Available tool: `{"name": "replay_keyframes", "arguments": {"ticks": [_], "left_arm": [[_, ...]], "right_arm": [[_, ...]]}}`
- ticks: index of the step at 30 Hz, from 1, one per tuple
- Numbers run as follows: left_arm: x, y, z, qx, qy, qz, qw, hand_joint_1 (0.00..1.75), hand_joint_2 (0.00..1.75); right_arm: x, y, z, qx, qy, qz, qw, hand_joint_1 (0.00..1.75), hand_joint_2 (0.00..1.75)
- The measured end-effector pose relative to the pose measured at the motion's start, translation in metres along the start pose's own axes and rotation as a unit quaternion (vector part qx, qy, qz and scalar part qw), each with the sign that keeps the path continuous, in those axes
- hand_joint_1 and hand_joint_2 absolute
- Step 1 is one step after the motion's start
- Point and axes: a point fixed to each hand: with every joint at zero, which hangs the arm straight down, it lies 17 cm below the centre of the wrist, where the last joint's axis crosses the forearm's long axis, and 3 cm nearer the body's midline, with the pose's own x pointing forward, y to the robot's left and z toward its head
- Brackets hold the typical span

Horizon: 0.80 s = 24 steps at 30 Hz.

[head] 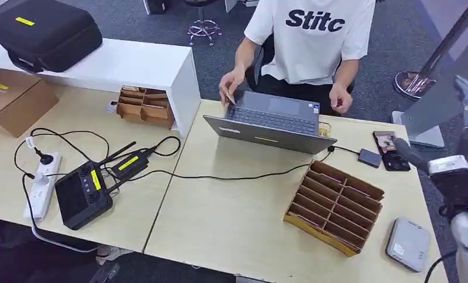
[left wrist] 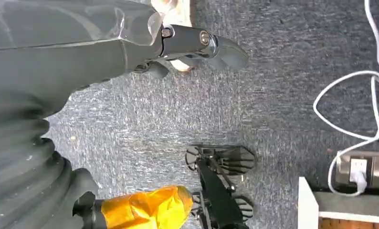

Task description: Pass the card to the sensor for recognition and then transmit it.

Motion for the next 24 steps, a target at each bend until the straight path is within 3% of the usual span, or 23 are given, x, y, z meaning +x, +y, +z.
{"name": "replay_keyframes", "arguments": {"ticks": [11, 24], "left_arm": [[0.002, 0.011, -0.001, 0.029, -0.009, -0.001, 1.000, 0.00, 1.75], [0.002, 0.008, -0.001, 0.021, -0.008, -0.005, 1.000, 0.00, 1.75]], "right_arm": [[-0.027, 0.014, 0.037, 0.056, 0.032, 0.089, 0.994, 0.00, 1.75], [-0.047, 0.019, 0.062, 0.130, 0.053, 0.139, 0.980, 0.00, 1.75]]}}
